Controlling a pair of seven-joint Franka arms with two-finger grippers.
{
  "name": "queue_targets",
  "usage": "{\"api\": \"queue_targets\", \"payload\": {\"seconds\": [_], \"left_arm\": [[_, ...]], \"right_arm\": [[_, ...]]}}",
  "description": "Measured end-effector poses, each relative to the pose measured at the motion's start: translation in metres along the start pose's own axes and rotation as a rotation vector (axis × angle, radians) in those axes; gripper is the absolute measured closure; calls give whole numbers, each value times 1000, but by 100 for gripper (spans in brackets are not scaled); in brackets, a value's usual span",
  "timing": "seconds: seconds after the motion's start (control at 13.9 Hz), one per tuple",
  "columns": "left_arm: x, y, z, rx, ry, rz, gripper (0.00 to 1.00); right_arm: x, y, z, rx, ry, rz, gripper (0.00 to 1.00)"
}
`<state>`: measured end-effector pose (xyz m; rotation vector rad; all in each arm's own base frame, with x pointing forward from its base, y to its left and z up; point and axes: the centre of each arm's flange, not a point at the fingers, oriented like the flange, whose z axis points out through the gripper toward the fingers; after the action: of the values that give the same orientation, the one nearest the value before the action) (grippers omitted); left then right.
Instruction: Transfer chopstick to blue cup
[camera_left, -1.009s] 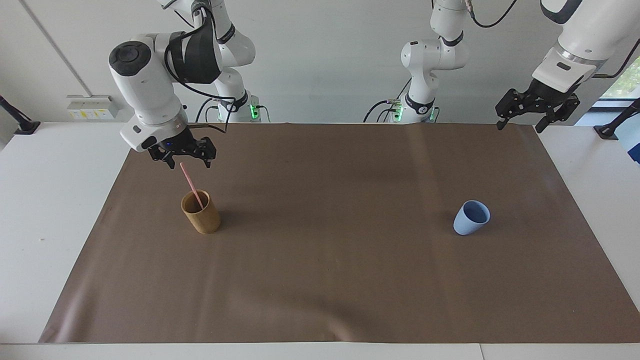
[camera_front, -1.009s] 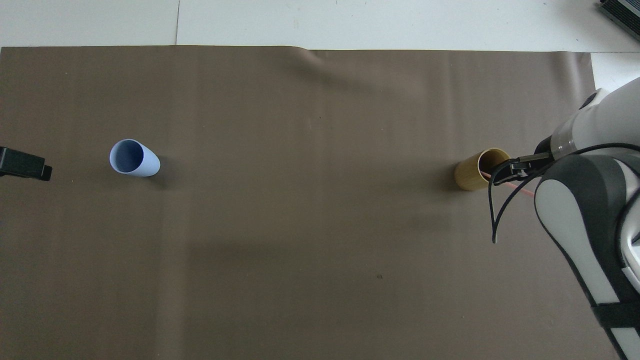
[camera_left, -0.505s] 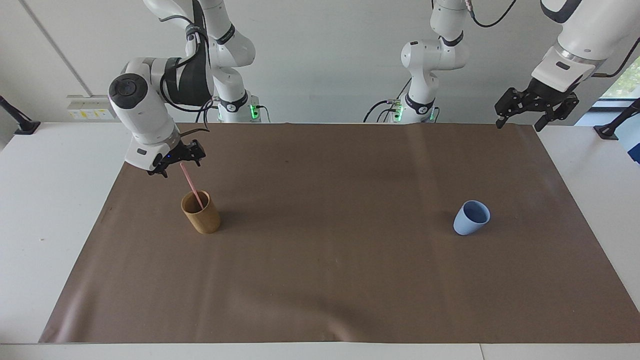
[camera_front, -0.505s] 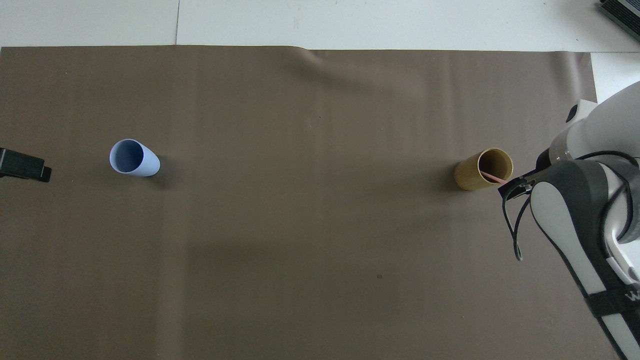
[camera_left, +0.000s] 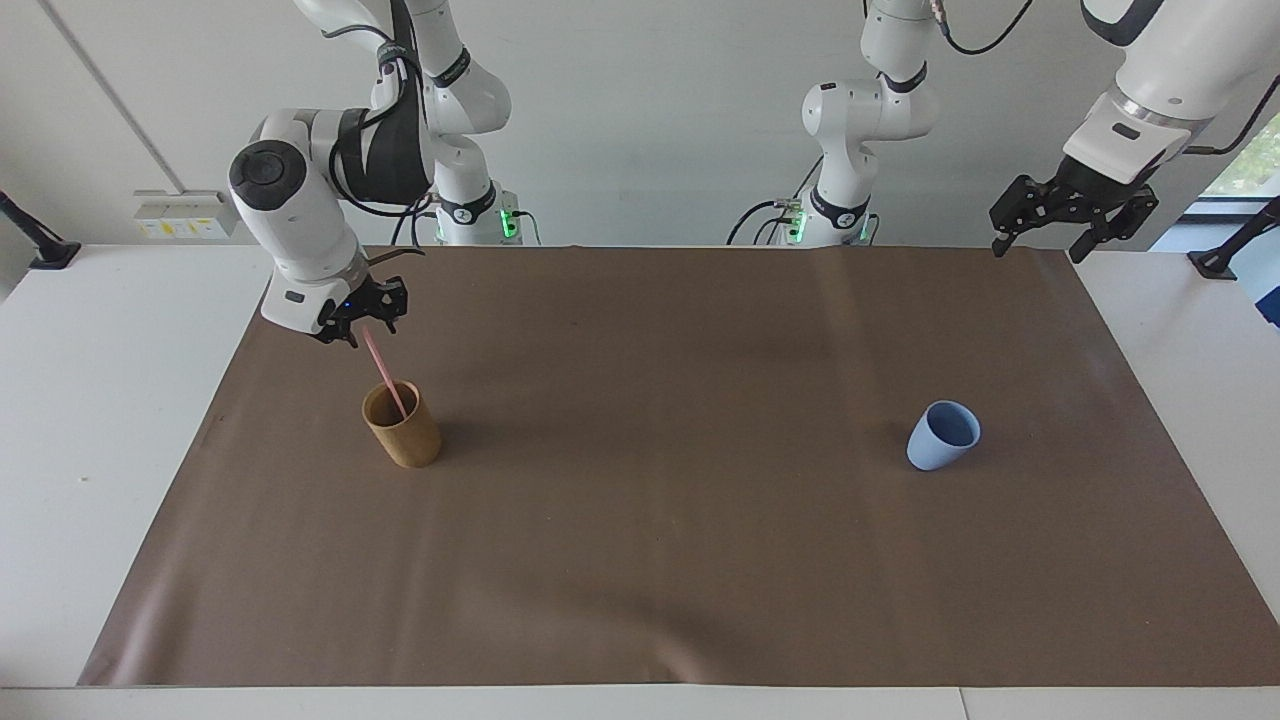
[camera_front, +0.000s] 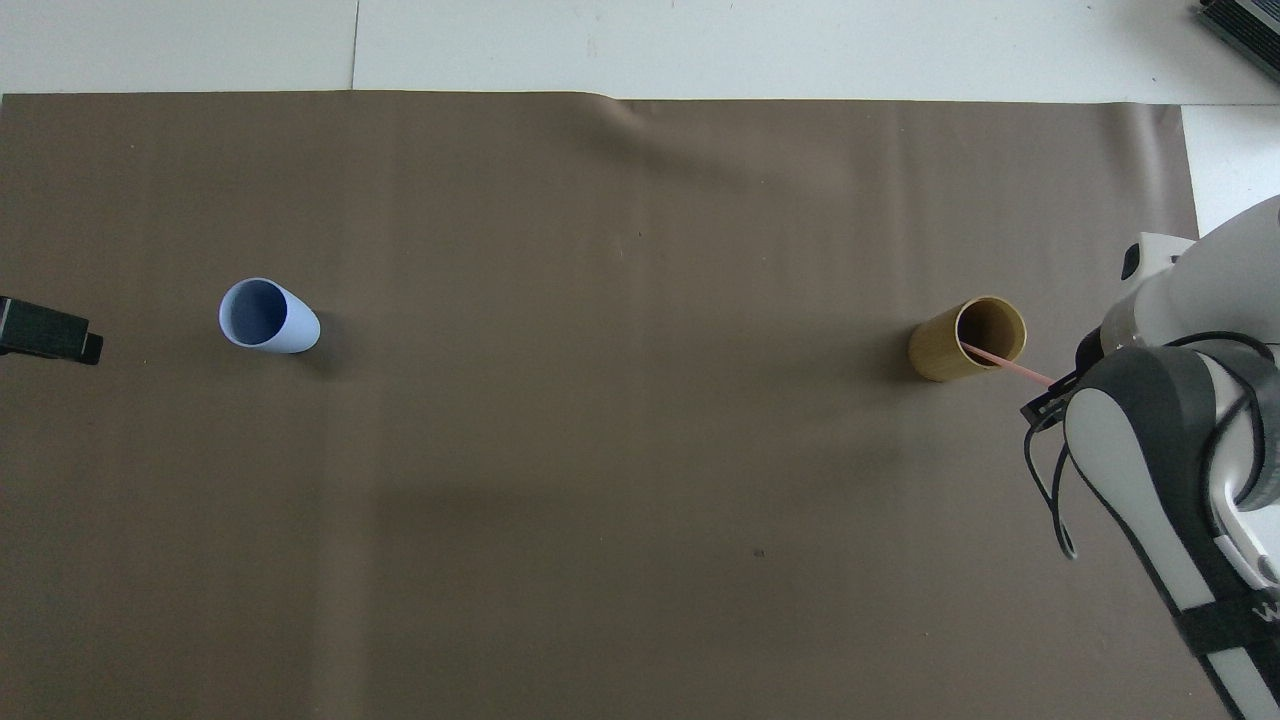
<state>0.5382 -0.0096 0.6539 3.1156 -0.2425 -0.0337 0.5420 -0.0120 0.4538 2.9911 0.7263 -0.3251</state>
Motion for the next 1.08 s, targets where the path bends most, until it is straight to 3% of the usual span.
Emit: {"api": "queue_targets", "payload": {"seconds": [0.22, 0.29, 1.08], "left_arm": [[0, 0, 0, 0, 0, 0, 0], [0, 0, 0, 0, 0, 0, 0], [0, -1, 13, -2, -12, -2, 0]], "right_arm": [[0, 0, 0, 0, 0, 0, 86], [0, 0, 0, 0, 0, 0, 89], [-1, 2, -15, -3, 5, 4, 94]]}}
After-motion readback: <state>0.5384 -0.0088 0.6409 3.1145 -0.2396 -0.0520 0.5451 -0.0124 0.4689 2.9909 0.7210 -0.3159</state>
